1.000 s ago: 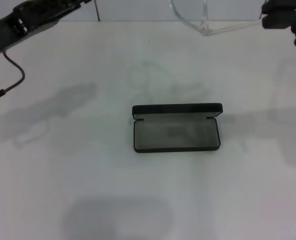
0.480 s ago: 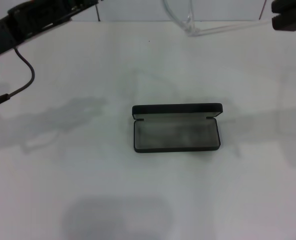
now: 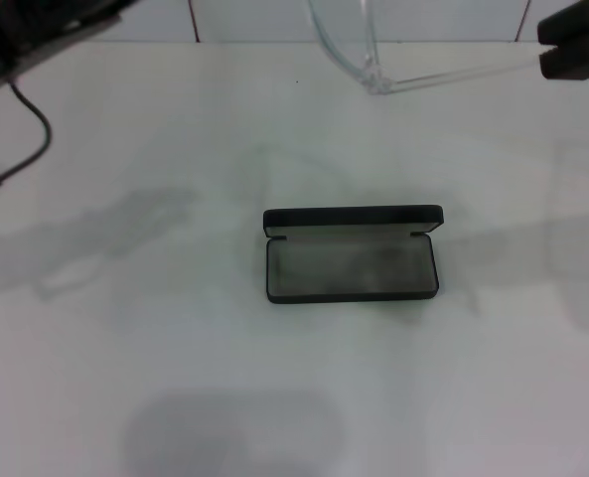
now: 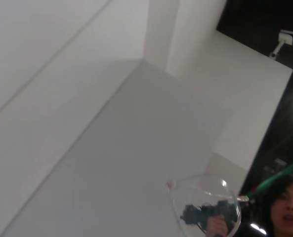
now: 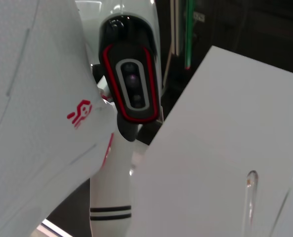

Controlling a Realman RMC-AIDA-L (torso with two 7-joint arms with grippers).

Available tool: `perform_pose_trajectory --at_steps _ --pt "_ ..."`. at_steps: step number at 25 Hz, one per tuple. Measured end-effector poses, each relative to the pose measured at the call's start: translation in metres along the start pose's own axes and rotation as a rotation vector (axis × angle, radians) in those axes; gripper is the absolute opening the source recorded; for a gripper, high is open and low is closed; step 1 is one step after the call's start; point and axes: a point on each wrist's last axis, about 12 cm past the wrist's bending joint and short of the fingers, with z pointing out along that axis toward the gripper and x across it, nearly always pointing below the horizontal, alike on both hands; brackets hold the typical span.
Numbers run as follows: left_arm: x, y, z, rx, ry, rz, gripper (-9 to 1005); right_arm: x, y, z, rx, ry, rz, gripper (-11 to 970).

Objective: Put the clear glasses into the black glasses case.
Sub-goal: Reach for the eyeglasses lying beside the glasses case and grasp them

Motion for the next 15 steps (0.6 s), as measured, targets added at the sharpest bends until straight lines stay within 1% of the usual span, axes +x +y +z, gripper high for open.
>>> perform_pose_trajectory --at_steps 1,4,6,7,10,13,14,15 --pt "0.0 0.0 0.0 0.0 0.0 0.0 392 0.0 0.001 -0.002 0.005 0.008 0.006 61" --pt "-0.008 -0.002 -0.014 -0.052 -0.042 0.033 392 0.0 0.001 -0.007 0.018 0.026 0.015 63" --pt "-0.009 -0.002 -0.016 -0.061 -0.046 0.039 391 0.0 0.001 -0.014 0.036 0.062 0.029 63" --pt "-0.009 -0.001 -0.019 -0.095 -0.038 0.044 391 0.001 0.0 -0.015 0.043 0.084 0.036 64" --pt "-0.009 0.002 -0.018 -0.124 -0.005 0.044 391 0.008 -0.002 -0.016 0.05 0.15 0.061 65" --pt "-0.008 0.008 -0.012 -0.16 0.055 0.043 392 0.016 -0.006 -0.011 0.031 0.225 0.097 66" --pt "-0.008 0.008 -0.012 -0.16 0.055 0.043 392 0.019 -0.008 -0.01 0.022 0.247 0.106 67" --pt "-0.008 0.015 -0.008 -0.203 0.086 0.041 392 0.02 -0.008 -0.009 0.017 0.263 0.111 67"
